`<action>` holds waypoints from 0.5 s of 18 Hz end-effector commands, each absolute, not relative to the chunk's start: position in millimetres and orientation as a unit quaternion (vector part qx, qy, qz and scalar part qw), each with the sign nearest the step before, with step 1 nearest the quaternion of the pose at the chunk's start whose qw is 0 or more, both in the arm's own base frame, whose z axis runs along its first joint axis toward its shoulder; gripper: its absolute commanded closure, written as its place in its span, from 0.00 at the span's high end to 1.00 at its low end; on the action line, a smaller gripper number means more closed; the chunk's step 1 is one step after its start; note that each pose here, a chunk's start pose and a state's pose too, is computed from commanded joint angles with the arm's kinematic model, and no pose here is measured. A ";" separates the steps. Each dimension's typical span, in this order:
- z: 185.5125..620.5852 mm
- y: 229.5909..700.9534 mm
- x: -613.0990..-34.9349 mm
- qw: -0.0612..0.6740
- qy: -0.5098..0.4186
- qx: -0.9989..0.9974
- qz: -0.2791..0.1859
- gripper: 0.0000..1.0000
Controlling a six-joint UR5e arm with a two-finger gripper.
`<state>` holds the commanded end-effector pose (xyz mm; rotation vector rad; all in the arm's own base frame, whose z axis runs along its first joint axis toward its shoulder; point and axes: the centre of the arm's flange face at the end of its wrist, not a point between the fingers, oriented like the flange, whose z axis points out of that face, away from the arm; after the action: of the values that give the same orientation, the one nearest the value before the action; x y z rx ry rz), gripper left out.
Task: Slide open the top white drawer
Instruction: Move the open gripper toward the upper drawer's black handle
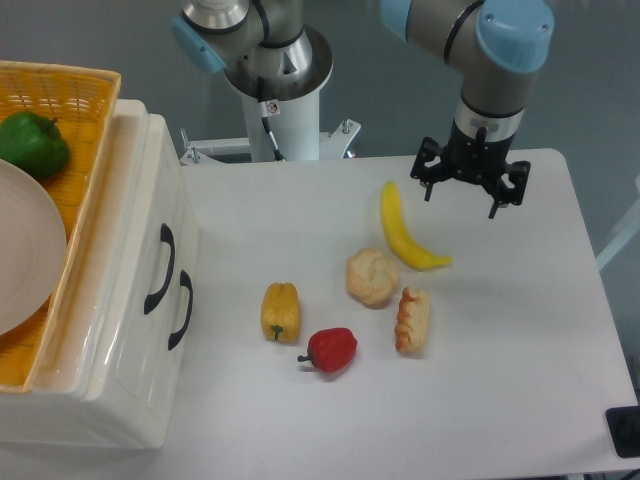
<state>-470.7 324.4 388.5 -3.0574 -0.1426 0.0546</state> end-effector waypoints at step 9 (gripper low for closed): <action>388.3 344.4 -454.1 0.044 -0.121 -0.992 0.007 1.00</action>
<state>-454.1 344.4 388.3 -3.0316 -0.3706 0.0204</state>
